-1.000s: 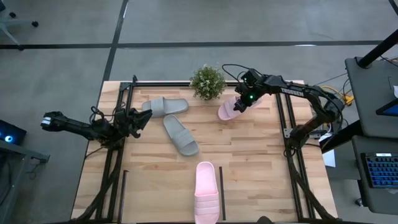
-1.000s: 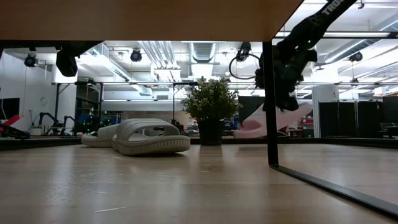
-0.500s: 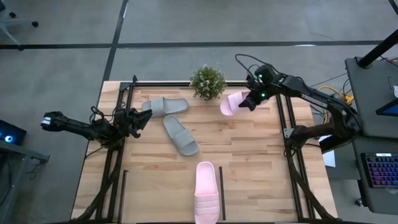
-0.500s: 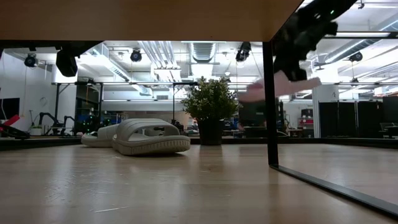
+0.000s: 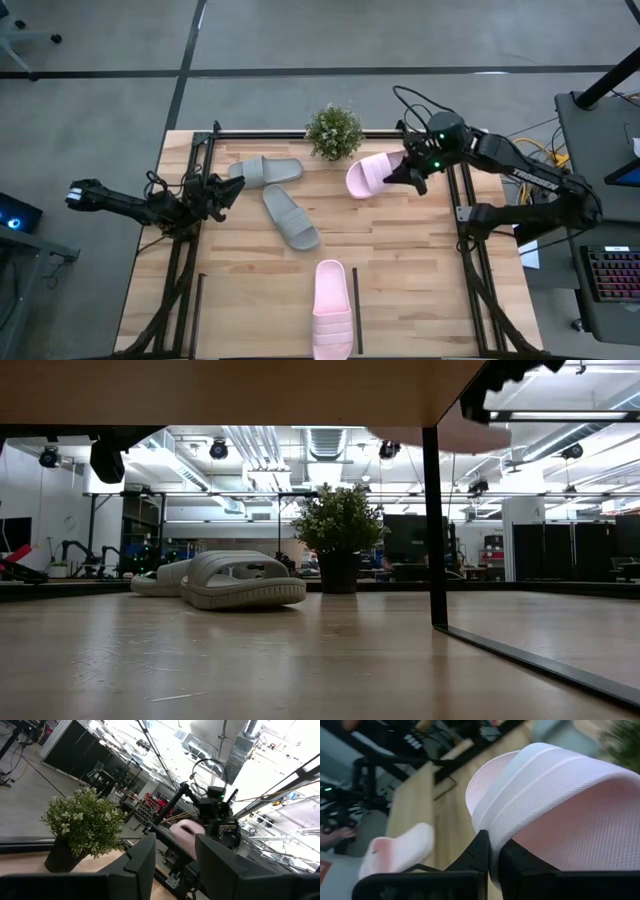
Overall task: Pick and place slides into the shelf
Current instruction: Put the pink slipper on the shelf
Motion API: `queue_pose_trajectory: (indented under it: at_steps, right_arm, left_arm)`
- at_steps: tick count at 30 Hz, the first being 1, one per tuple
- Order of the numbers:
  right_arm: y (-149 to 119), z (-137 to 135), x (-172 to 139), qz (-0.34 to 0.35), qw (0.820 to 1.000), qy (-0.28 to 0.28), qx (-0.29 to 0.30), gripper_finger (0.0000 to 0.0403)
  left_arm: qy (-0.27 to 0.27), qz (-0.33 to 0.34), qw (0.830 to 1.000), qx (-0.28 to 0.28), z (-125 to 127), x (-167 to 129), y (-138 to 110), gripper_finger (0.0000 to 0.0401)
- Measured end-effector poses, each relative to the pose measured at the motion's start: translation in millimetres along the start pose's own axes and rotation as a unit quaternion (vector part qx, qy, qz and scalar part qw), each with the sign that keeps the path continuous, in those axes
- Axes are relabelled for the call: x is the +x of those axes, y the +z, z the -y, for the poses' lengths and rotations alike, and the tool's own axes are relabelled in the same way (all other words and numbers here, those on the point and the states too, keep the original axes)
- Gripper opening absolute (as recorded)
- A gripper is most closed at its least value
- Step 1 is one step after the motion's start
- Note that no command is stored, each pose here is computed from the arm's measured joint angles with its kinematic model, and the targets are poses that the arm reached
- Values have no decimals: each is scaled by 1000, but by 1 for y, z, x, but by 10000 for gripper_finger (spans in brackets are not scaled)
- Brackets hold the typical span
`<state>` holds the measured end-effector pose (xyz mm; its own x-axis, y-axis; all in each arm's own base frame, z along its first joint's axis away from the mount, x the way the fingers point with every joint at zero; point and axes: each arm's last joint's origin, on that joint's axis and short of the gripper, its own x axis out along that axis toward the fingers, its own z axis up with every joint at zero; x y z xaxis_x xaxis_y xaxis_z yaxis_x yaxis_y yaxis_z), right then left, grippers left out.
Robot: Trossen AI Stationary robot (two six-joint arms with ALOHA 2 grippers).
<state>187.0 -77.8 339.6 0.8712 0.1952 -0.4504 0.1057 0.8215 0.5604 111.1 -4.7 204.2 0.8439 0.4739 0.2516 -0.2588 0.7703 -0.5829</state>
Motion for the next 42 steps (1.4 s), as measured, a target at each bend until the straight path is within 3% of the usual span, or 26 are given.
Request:
queue_pose_trajectory:
  at_steps: [10, 22, 34, 42]
  right_arm:
    - [25, -32, 3, 8, 997, 46, -69, 13]
    - [56, -38, 22, -26, 983, 123, -137, 13]
    - [76, -61, 56, -48, 956, 191, -218, 13]
    - [81, -82, 93, -84, 939, 241, -230, 13]
  left_arm:
    - [0, 0, 1000, 0, 0, 0, 0, 123]
    - [0, 0, 1000, 0, 0, 0, 0, 123]
    - [0, 0, 1000, 15, 0, 0, 0, 123]
    - [0, 0, 1000, 26, 0, 0, 0, 123]
